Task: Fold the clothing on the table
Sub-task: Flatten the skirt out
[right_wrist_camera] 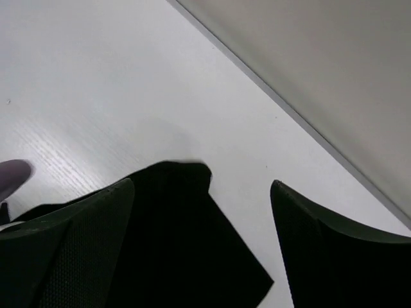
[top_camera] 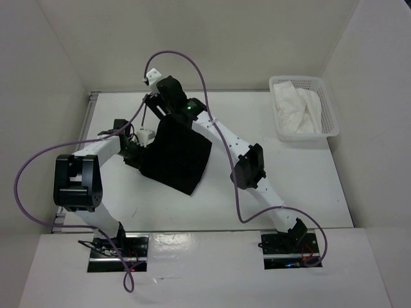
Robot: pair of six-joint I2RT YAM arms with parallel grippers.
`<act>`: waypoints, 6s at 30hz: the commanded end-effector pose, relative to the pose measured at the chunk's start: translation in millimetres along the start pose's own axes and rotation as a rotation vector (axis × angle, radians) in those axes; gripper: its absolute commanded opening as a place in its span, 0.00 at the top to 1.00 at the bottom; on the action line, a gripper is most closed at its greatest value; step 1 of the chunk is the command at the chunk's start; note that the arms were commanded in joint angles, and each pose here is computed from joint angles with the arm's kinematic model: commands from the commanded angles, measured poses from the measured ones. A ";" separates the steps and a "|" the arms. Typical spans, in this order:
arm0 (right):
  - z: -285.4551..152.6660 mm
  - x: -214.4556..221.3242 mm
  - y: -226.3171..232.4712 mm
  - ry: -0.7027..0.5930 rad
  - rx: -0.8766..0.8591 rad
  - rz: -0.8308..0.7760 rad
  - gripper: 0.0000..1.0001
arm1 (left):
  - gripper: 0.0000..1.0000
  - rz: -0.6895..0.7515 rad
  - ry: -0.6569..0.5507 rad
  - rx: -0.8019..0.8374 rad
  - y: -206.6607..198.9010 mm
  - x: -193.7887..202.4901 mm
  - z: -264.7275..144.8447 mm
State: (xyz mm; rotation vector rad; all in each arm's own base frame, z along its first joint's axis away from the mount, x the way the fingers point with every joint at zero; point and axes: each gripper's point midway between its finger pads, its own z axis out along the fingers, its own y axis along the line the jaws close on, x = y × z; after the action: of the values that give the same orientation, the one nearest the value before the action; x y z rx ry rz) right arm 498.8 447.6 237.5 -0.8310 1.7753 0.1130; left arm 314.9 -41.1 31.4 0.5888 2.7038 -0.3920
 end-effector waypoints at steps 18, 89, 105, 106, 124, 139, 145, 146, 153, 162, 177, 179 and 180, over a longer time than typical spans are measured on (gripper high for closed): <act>-108.2 105.8 48.5 0.318 -0.210 0.125 0.10 | 0.29 -0.185 -0.114 -0.087 54.5 4.6 -44.3; -110.5 270.7 31.4 0.576 -0.059 -0.174 0.09 | 0.43 -0.202 0.048 -0.313 76.7 -57.0 37.6; -101.0 289.1 -7.3 0.610 0.056 -0.160 0.09 | 0.44 -0.168 -0.002 -0.372 92.2 -118.3 57.5; -103.0 279.7 -10.4 0.589 0.062 -0.153 0.09 | 0.44 -0.161 -0.045 -0.358 87.0 -131.8 42.9; -163.6 180.9 -50.9 0.339 0.071 -0.027 0.07 | 0.41 -0.232 0.065 -0.072 11.8 -47.3 -3.4; -162.2 203.6 -42.4 0.379 0.053 -0.029 0.07 | 0.44 -0.257 -0.026 0.083 -5.2 -87.3 -7.3; -160.5 206.8 -41.2 0.387 0.051 -0.031 0.07 | 0.44 -0.258 -0.023 0.081 -6.7 -87.9 -13.3; -160.5 206.8 -41.2 0.387 0.051 -0.031 0.07 | 0.44 -0.258 -0.023 0.081 -6.7 -87.9 -13.3; -159.0 210.0 -40.0 0.396 0.049 -0.034 0.07 | 0.44 -0.262 -0.004 0.044 1.7 -83.9 -6.4; -156.3 211.4 -39.0 0.396 0.049 -0.034 0.07 | 0.44 -0.262 0.045 -0.154 42.2 -62.7 18.4; -156.0 211.3 -37.4 0.394 0.040 -0.032 0.07 | 0.44 -0.266 0.150 -0.158 38.3 -27.3 26.1; -154.5 214.6 -36.2 0.403 0.038 -0.035 0.07 | 0.44 -0.255 0.155 -0.172 39.7 -24.4 23.7; -154.5 214.6 -36.2 0.403 0.038 -0.035 0.07 | 0.44 -0.255 0.157 -0.181 41.2 -23.8 23.3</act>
State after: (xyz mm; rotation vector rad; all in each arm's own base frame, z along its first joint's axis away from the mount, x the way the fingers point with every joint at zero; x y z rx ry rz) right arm 362.2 242.9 120.6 -0.9357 2.1396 -0.1370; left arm 379.4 -29.8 18.6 0.2352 2.8674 -0.2059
